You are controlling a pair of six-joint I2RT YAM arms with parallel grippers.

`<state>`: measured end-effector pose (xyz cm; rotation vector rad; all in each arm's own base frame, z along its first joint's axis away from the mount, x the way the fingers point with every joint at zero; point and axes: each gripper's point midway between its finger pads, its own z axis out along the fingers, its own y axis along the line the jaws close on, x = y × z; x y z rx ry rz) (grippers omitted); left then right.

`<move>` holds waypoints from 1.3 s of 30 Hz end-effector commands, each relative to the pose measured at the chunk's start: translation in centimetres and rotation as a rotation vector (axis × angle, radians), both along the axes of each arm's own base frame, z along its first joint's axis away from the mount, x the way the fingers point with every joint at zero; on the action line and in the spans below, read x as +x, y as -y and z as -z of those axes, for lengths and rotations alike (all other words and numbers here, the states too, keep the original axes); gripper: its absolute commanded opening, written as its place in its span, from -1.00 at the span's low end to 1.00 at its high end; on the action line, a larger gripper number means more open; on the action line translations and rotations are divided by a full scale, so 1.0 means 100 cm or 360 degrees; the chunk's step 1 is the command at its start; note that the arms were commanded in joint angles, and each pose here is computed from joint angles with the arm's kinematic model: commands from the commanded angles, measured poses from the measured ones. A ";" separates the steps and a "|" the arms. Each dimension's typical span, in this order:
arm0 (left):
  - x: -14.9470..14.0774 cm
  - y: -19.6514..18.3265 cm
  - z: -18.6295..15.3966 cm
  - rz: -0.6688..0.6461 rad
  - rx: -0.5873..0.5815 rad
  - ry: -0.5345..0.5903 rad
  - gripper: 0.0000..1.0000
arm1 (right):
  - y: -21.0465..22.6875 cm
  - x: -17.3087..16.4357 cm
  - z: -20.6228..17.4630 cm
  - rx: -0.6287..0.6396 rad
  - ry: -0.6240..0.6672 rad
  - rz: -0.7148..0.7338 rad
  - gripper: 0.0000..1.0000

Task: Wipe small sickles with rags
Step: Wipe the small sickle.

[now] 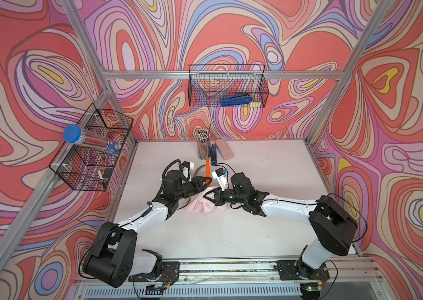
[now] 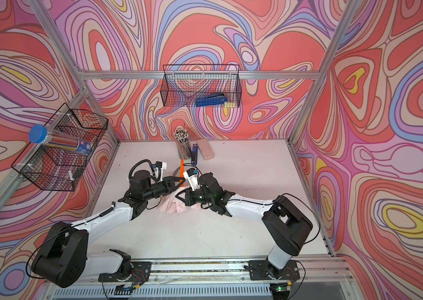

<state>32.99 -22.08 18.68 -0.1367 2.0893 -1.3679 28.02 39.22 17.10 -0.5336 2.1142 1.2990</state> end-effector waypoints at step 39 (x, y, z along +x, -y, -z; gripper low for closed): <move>-0.046 0.105 0.012 0.0529 -0.0102 -0.0081 -1.00 | 0.159 0.099 -0.062 -0.0044 0.0211 0.0745 -1.00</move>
